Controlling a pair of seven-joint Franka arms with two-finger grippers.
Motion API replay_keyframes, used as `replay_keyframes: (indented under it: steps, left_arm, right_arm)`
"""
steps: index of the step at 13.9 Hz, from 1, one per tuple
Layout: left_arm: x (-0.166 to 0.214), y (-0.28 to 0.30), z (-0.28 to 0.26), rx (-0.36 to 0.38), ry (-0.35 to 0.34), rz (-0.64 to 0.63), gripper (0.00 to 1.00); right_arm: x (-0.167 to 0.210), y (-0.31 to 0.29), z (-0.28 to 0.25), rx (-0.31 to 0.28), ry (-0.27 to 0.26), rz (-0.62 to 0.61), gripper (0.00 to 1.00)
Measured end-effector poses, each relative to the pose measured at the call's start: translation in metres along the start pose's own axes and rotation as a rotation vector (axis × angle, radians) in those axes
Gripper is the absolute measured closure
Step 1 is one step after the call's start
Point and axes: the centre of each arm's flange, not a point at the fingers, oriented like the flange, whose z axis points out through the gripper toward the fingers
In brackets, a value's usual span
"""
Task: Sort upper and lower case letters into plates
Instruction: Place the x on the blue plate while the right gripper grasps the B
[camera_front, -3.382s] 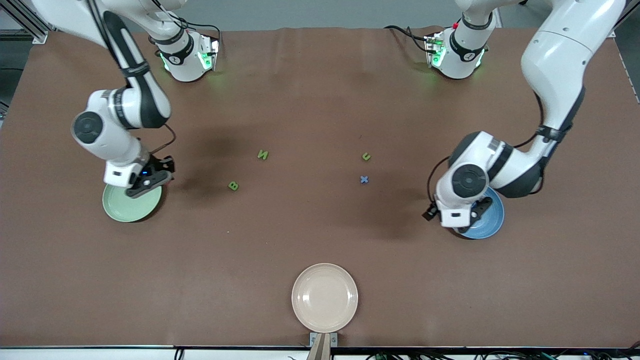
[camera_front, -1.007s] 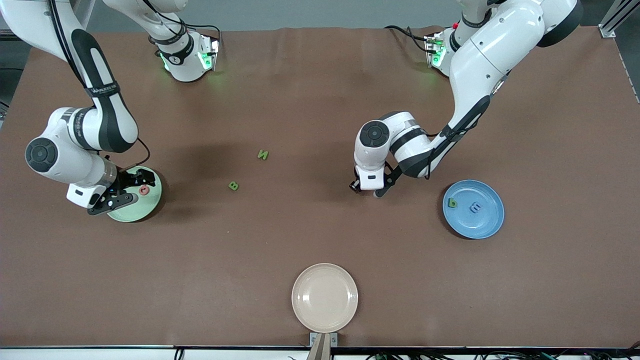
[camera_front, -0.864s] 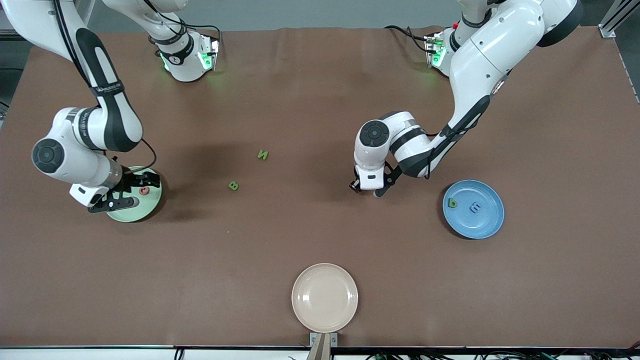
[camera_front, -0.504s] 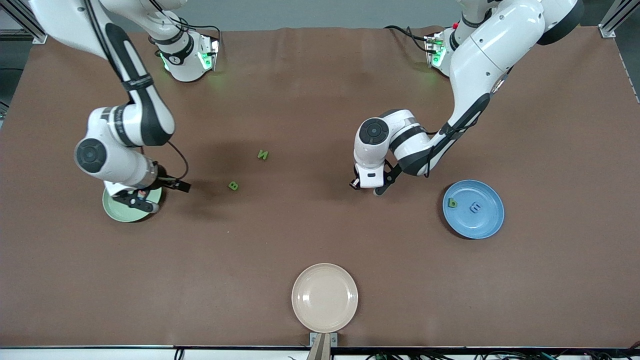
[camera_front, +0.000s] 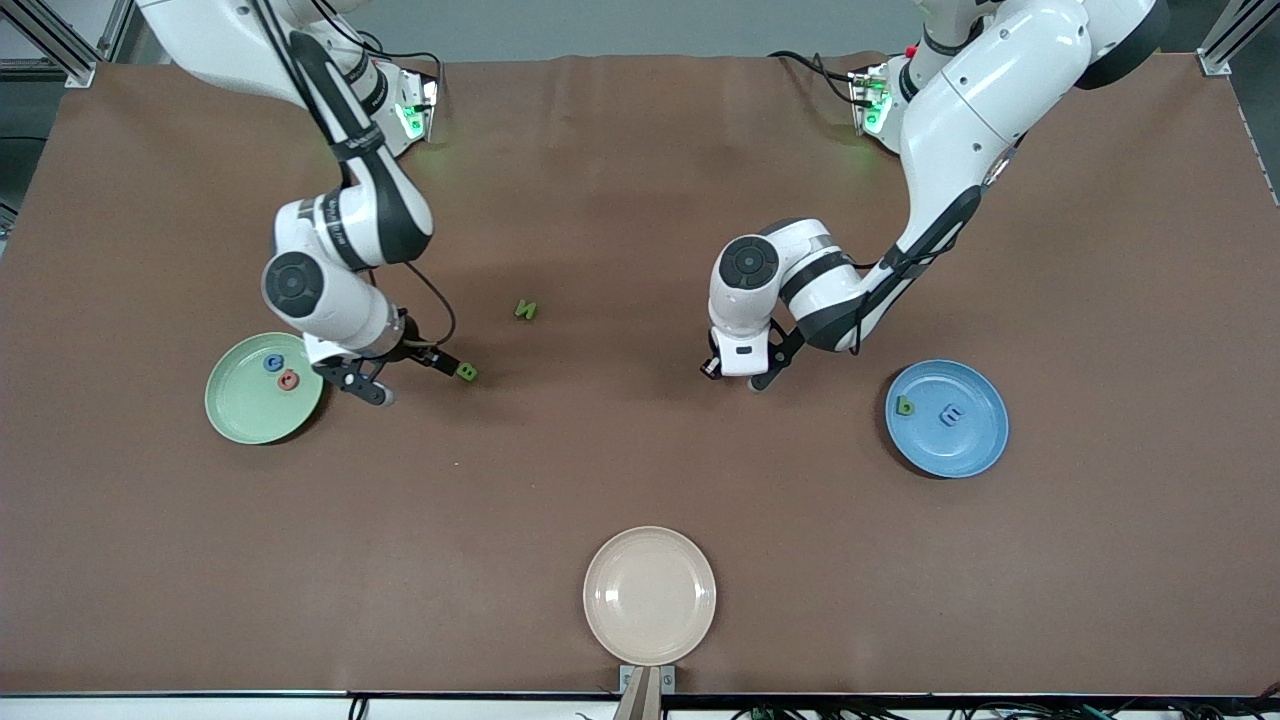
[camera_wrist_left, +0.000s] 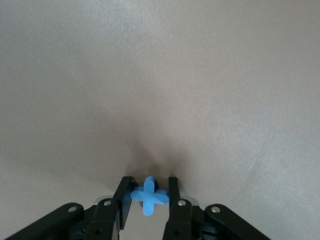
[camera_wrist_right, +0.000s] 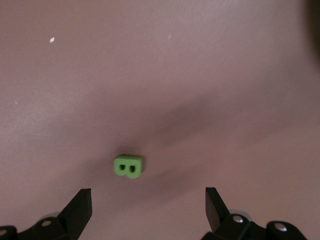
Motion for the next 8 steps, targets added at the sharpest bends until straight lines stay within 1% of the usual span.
replay_keyframes:
  steps: [3, 8]
  left_arm:
    - [0.027, 0.007, -0.011, -0.019, 0.02, -0.015, 0.67]
    - [0.103, 0.008, -0.053, -0.067, 0.083, 0.053, 0.67]
  right_arm:
    - [-0.021, -0.015, 0.015, 0.005, 0.017, 0.04, 0.0]
    - [-0.031, -0.022, 0.052, -0.013, 0.018, 0.036, 0.01]
